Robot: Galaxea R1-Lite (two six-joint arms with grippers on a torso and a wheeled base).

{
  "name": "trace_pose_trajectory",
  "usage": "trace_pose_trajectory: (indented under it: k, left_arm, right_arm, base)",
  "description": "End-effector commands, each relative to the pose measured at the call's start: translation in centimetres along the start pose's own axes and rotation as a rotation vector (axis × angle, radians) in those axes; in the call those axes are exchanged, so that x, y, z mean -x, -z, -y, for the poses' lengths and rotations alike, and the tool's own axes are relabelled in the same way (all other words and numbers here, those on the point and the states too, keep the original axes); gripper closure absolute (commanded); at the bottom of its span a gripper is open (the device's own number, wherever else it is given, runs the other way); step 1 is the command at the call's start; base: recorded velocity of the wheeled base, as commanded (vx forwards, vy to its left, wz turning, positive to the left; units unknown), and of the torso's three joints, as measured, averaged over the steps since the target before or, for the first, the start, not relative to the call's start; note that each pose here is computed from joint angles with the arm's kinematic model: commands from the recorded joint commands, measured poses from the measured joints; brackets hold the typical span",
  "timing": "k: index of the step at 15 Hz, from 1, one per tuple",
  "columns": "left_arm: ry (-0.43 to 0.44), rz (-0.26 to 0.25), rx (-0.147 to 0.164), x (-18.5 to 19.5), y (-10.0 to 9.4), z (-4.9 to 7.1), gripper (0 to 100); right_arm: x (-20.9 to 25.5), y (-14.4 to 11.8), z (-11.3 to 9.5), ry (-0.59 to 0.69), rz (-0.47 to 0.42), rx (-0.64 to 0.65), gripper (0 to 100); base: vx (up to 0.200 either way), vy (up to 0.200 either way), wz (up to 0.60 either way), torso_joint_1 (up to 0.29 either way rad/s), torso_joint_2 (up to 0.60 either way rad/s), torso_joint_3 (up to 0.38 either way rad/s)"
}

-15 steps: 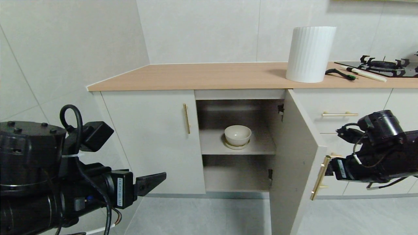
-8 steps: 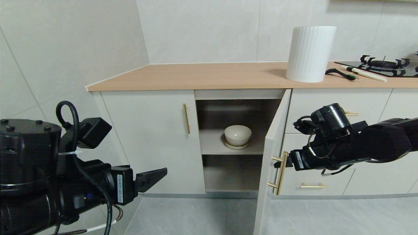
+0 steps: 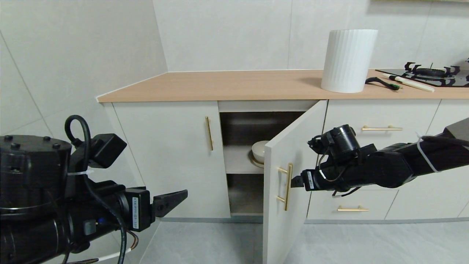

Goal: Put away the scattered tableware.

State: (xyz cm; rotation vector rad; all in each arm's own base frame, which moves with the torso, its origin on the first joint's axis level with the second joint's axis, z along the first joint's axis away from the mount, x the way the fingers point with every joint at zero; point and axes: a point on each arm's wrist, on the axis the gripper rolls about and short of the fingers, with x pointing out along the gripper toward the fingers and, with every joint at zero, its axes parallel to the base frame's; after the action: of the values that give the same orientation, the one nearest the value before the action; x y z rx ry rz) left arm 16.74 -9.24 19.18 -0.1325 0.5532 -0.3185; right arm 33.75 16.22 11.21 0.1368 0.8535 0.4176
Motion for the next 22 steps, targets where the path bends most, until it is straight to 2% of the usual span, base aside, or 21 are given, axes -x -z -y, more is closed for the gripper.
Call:
trace_pose_trajectory:
  k: [1,3,11,15,22]
  left_arm:
    - [-0.002,0.0,-0.002,0.1,0.1,0.0,0]
    - [-0.013,0.0,-0.004,0.1,0.2,-0.1,0]
    - [-0.016,-0.005,-0.005,-0.1,0.2,-0.1,0]
    - [-0.014,0.002,-0.002,0.0,0.1,0.0,0]
    - [-0.016,-0.005,-0.005,-0.2,0.2,-0.1,0]
  right_arm:
    - [-1.1,0.4,0.1,0.011,-0.014,-0.006,0]
    - [-1.2,0.4,0.1,0.012,-0.012,-0.008,0]
    - [-1.9,0.5,-0.7,0.003,0.015,-0.028,0]
    - [-4.1,-0.4,-1.6,0.047,0.111,-0.161,0]
    - [-5.3,-2.4,-2.3,0.014,0.178,-0.362,0]
  base:
    - [0.0,0.0,0.0,0.0,0.0,0.0]
    - [0.0,0.0,0.0,0.0,0.0,0.0]
    - [0.175,0.0,0.0,0.0,0.0,0.003]
    - [0.0,0.0,0.0,0.0,0.0,0.0]
    - [0.0,0.0,0.0,0.0,0.0,0.0]
